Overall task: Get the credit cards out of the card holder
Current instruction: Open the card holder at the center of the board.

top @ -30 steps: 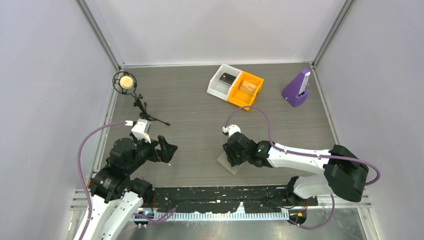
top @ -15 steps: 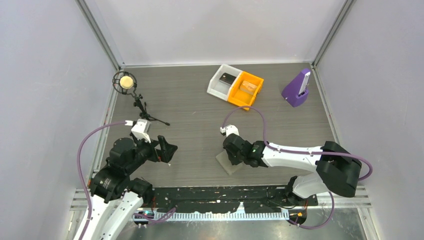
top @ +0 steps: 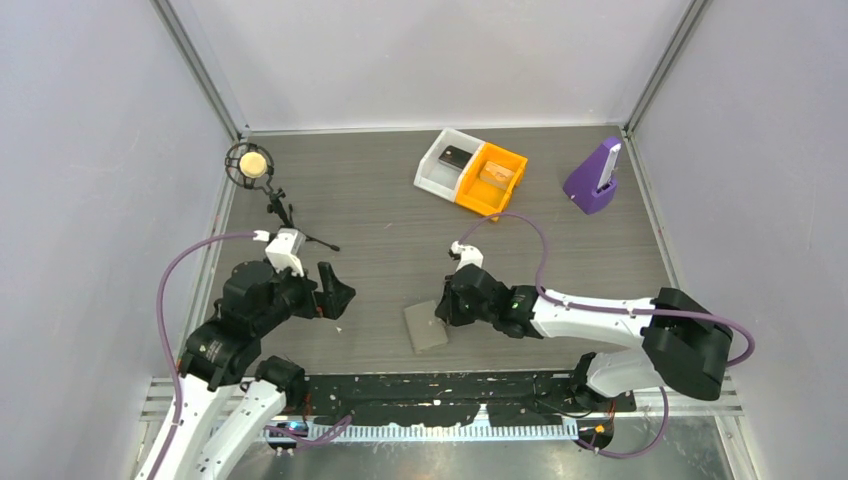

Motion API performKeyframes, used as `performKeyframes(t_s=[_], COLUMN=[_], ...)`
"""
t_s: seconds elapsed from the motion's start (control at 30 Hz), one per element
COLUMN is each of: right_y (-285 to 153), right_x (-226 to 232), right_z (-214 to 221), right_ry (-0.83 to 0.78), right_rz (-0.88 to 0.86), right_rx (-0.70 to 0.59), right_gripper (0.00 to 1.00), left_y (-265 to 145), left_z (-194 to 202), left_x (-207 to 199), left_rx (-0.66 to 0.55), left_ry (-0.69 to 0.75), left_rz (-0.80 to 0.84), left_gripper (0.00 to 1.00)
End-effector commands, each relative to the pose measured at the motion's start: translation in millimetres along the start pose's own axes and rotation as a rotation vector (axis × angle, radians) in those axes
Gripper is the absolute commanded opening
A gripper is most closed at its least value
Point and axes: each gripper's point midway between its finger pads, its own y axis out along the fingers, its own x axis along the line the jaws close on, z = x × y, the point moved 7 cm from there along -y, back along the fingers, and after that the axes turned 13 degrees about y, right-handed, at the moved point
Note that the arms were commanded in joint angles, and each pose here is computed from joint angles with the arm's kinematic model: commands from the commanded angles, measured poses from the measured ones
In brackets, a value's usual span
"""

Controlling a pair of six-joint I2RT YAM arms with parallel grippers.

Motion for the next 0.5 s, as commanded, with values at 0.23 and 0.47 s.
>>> performKeyframes(t_s=[0.23, 0.47], right_y=[-37, -40], right_x=[50, 52], right_z=[-24, -21], right_ry=[0.199, 0.244], right_rz=[-0.334, -0.402], right_rx=[-0.116, -0.108], right_gripper=[0.05, 0.05], left_y=[25, 58], left_z=[12, 35], left_x=[-15, -24], left_rx=[0.018, 0.122], left_ry=[-0.161, -0.300], left_rz=[0.126, 0.223], left_gripper=[0.97, 0.94])
